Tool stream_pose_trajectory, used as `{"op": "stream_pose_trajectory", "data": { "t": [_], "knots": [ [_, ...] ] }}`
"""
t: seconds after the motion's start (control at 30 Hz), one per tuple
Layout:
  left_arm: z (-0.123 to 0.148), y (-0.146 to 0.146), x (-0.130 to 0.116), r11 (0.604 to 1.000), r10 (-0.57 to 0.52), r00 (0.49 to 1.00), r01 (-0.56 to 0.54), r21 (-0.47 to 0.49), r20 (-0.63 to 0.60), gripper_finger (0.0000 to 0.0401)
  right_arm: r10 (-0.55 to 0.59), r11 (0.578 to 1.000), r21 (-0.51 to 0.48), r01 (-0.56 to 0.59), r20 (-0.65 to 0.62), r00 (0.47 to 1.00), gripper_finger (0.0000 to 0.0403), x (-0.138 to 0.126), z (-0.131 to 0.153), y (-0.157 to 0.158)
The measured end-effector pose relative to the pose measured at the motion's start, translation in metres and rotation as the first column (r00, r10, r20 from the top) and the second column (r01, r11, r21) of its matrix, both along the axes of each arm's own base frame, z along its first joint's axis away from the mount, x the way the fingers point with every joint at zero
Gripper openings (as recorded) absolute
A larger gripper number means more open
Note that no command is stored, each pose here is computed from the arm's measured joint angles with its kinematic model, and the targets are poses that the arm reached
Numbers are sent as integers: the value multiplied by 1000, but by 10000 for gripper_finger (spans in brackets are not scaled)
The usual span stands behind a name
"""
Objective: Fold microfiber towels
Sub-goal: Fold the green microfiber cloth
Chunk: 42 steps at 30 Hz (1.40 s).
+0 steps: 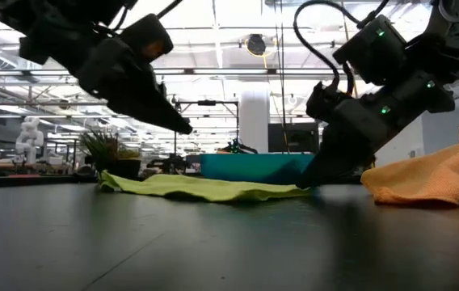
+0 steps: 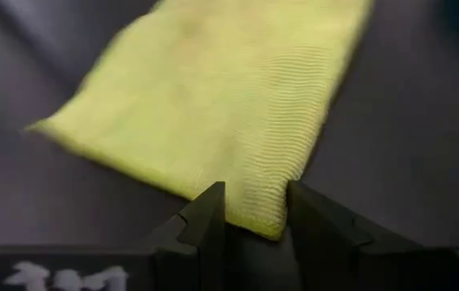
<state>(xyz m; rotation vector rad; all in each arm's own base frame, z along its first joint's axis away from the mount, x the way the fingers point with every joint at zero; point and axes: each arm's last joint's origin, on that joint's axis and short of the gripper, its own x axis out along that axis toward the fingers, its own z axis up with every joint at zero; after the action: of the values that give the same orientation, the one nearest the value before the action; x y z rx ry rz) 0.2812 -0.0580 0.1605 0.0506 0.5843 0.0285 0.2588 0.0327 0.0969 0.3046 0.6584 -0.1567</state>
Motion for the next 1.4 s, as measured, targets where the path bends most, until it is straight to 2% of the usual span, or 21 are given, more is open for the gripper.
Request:
{"op": "stream_pose_trajectory", "data": {
  "t": [0.2,0.33,0.4,0.5,0.53,0.63,0.67,0.73,0.8,0.9,1.0,1.1,1.13,1.23,1.4],
  "knots": [
    [0,-16,-4,998,-56,998,56,0,0,145,221,964,122,-237,135,966,125,4,11,25],
    [0,-22,-6,997,-83,997,83,3,0,145,338,926,92,-367,231,912,125,4,19,41],
    [0,-25,-6,996,-91,996,91,3,0,145,399,908,25,-418,249,882,125,4,22,45],
    [0,-26,-7,995,-98,995,98,4,0,145,447,892,-186,-413,224,866,125,3,22,46],
    [0,-27,-7,995,-99,995,99,4,0,145,459,873,-277,-400,195,867,125,3,21,45],
    [0,-27,-7,995,-99,995,99,3,0,145,486,768,-507,-390,66,872,125,2,17,41],
    [0,-27,-7,995,-99,995,99,3,0,145,485,737,-547,-396,21,874,125,1,15,40],
    [0,-27,-7,995,-96,995,96,-1,0,145,464,712,-574,-404,-48,885,125,-1,11,36],
    [0,-27,-7,996,-90,996,90,-10,1,145,435,722,-562,-403,-85,897,125,-3,7,32],
    [0,-27,-7,996,-84,996,84,-20,1,145,400,787,-477,-391,-87,912,125,-4,4,29],
    [0,-27,-7,996,-80,997,80,-26,2,145,402,855,-343,-389,-36,915,125,-4,4,29],
    [0,-27,-7,996,-80,997,80,-27,6,145,393,878,-289,-383,-24,919,125,-4,3,29],
    [1,-27,-7,996,-80,997,80,-27,8,145,399,871,-300,-389,-31,917,125,-4,3,29],
    [1,-27,-6,996,-80,997,80,-28,11,145,412,816,-402,-416,-101,906,125,-6,1,28],
    [1,-27,-6,997,-74,997,75,-37,14,145,422,694,-558,-454,-195,885,125,-7,0,27]
  ]
}}
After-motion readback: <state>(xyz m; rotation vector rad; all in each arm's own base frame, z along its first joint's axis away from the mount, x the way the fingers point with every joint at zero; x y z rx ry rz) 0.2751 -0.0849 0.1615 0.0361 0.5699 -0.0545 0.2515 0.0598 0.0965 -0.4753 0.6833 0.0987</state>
